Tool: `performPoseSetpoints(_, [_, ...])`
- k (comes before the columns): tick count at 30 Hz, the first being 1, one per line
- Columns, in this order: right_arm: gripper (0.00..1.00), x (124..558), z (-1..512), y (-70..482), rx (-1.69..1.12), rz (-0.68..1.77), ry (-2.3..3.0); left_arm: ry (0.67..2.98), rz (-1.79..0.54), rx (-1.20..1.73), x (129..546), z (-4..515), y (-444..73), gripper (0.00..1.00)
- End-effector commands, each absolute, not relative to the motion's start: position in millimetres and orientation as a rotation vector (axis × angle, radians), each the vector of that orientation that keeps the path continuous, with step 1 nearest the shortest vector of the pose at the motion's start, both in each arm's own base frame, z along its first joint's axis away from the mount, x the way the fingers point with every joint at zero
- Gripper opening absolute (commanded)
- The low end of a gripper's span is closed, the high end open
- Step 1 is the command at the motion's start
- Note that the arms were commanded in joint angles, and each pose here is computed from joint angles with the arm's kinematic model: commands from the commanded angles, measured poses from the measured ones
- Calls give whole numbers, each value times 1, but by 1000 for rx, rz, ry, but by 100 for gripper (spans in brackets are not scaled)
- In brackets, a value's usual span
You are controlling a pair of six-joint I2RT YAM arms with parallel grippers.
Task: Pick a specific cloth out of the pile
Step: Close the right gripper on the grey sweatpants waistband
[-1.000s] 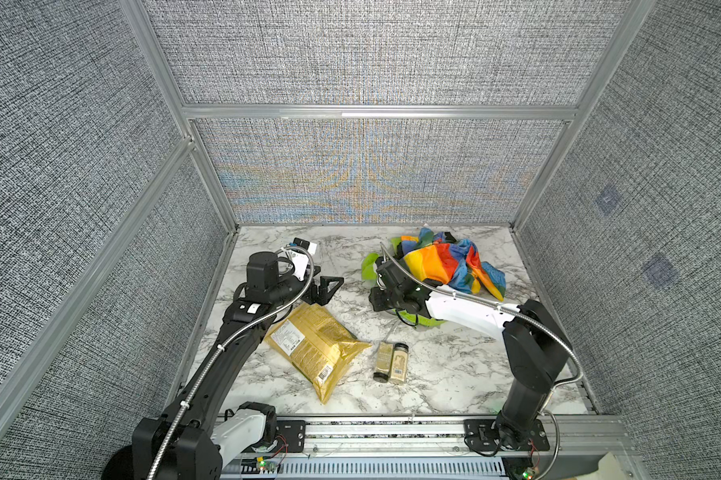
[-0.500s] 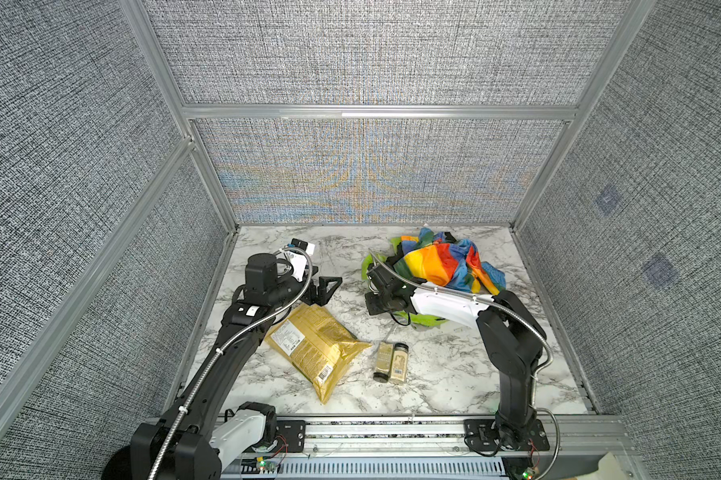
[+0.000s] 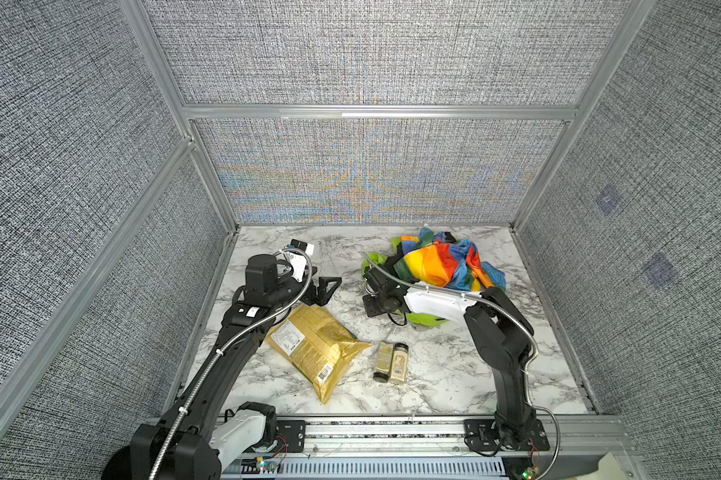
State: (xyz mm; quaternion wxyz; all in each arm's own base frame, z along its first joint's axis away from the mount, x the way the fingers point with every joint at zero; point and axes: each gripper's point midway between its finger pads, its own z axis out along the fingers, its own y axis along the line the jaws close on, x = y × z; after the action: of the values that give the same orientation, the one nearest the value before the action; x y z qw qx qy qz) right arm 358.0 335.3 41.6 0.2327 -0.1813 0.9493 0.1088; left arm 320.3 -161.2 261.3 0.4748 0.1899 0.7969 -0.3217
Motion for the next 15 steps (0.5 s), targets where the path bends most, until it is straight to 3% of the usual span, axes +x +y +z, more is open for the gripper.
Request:
performPoseSetpoints(1, [9, 364, 63, 336, -485, 307, 2542, 1921, -780, 467, 322, 267, -161, 99])
performPoseSetpoints(15, [6, 361, 146, 346, -487, 469, 2380, 1943, -767, 462, 326, 260, -160, 99])
